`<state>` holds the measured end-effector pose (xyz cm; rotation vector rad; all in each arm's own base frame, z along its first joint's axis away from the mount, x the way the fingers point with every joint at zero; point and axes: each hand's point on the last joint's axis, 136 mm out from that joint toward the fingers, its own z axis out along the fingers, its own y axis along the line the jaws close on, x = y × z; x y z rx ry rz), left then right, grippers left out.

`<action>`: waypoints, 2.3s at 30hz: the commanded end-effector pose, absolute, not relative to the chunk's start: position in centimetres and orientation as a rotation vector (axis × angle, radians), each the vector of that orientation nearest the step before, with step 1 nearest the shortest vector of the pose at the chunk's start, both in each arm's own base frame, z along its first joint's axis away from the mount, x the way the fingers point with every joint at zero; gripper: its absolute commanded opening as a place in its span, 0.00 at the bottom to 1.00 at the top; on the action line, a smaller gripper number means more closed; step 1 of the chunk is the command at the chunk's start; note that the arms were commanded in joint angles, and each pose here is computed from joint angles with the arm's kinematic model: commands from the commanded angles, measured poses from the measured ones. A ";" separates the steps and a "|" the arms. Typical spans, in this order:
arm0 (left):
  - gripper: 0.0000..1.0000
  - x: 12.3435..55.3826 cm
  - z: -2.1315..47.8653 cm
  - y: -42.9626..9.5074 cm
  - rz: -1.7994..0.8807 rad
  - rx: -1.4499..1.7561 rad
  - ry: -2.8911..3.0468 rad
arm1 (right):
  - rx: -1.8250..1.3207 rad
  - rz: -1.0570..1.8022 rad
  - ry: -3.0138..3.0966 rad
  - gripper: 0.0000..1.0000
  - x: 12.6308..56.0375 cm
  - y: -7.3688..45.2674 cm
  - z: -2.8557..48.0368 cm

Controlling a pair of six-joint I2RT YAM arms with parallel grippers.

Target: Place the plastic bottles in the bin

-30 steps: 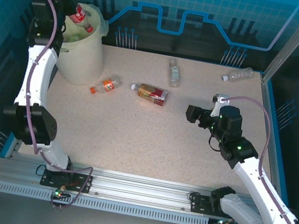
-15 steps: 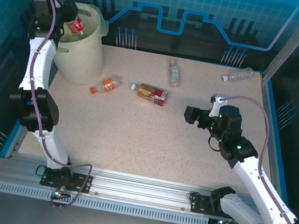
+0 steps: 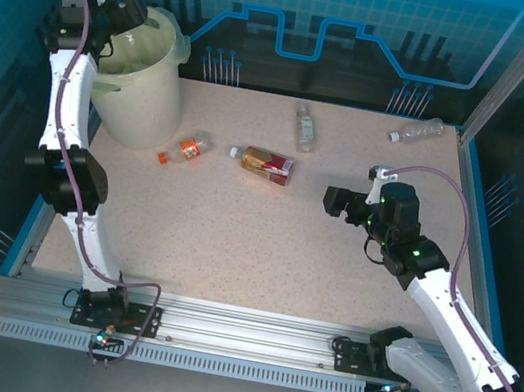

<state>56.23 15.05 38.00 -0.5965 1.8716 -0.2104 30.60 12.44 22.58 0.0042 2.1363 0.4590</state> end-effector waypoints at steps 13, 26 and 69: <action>0.99 51.2 41.3 4.3 -0.274 -0.441 1.882 | 0.143 0.397 2.138 1.00 31.7 10.9 22.3; 0.99 47.8 32.0 -6.2 -0.259 -0.433 1.983 | 0.282 0.359 2.099 1.00 32.2 9.4 22.2; 0.90 49.4 3.0 -2.8 -0.040 0.777 2.769 | 0.200 0.351 2.116 1.00 31.0 9.5 22.9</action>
